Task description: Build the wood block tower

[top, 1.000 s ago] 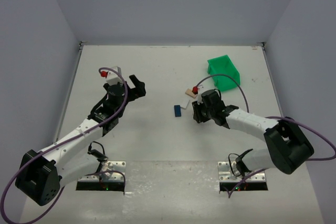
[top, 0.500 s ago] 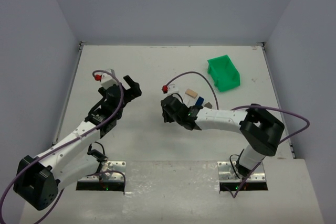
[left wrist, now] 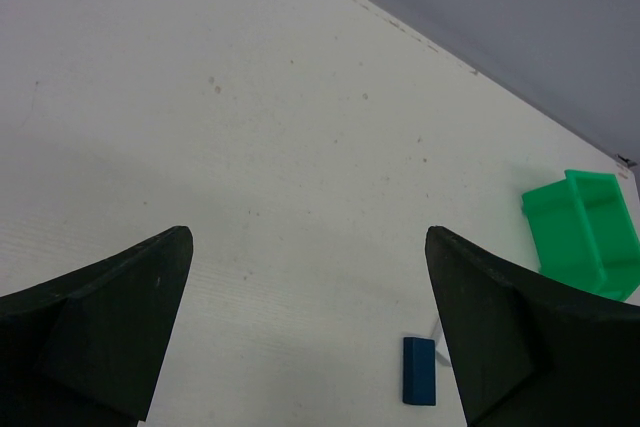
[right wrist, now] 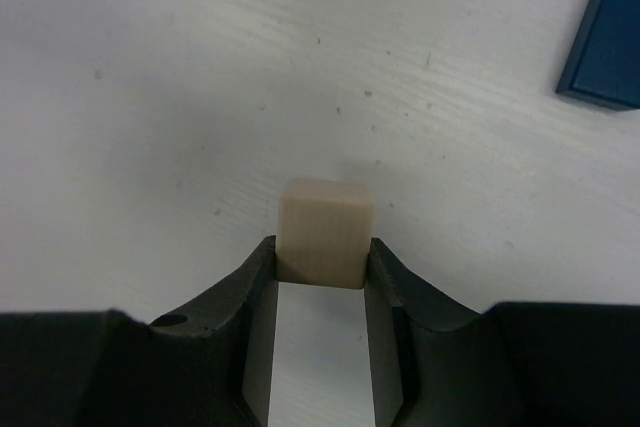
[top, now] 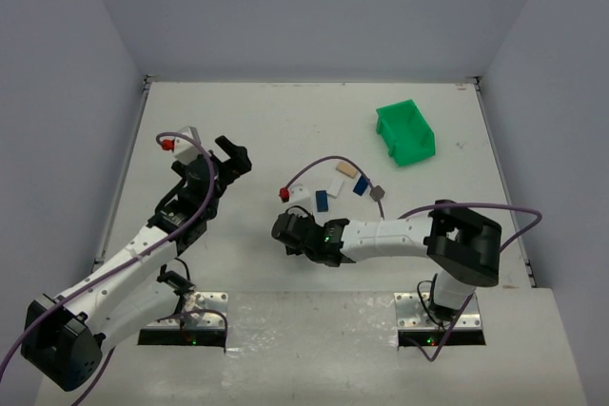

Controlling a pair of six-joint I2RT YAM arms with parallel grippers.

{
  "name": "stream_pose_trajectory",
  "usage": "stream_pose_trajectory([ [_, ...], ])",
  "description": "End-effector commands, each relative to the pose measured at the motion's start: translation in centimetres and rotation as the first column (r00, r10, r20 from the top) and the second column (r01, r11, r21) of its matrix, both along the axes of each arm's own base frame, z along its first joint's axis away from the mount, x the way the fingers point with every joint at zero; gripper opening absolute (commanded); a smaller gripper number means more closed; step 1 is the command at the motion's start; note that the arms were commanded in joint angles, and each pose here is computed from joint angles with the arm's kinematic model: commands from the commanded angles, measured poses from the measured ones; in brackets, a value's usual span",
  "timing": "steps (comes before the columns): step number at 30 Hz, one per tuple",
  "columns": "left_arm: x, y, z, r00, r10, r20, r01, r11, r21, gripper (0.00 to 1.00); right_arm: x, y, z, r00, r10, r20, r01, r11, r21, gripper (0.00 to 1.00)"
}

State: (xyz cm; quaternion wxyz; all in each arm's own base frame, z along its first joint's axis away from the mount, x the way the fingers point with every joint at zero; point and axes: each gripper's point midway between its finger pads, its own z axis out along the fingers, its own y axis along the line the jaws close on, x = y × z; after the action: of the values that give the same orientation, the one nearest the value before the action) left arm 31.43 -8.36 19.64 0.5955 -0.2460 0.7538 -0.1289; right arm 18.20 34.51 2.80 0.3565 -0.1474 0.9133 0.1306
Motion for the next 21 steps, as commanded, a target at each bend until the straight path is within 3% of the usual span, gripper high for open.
stream_pose_trajectory([
  [1,0.1,0.2,0.3,1.000,0.011,0.016,-0.011,1.000,-0.020,1.00,-0.2,-0.8,-0.5,0.996,-0.093,-0.002,0.092,0.995,-0.031,0.20],
  [9,-0.1,0.1,0.3,1.000,0.003,0.018,-0.002,1.000,-0.028,1.00,-1.0,-1.0,-2.0,0.990,-0.129,-0.057,0.125,0.990,-0.065,0.24],
  [12,-0.1,0.1,0.3,1.000,0.002,0.018,-0.002,1.000,-0.029,1.00,-1.1,-0.7,-2.0,0.990,-0.125,-0.062,0.121,0.991,-0.060,0.30],
  [17,0.0,0.2,0.2,1.000,0.009,0.016,-0.009,1.000,-0.023,1.00,-1.2,-0.3,-2.0,0.991,-0.108,-0.073,0.105,0.993,-0.052,0.50],
  [21,0.0,0.2,0.3,1.000,0.012,0.016,-0.011,1.000,-0.023,1.00,-1.2,-0.3,-2.0,0.991,-0.112,-0.073,0.109,0.993,-0.055,0.57],
])
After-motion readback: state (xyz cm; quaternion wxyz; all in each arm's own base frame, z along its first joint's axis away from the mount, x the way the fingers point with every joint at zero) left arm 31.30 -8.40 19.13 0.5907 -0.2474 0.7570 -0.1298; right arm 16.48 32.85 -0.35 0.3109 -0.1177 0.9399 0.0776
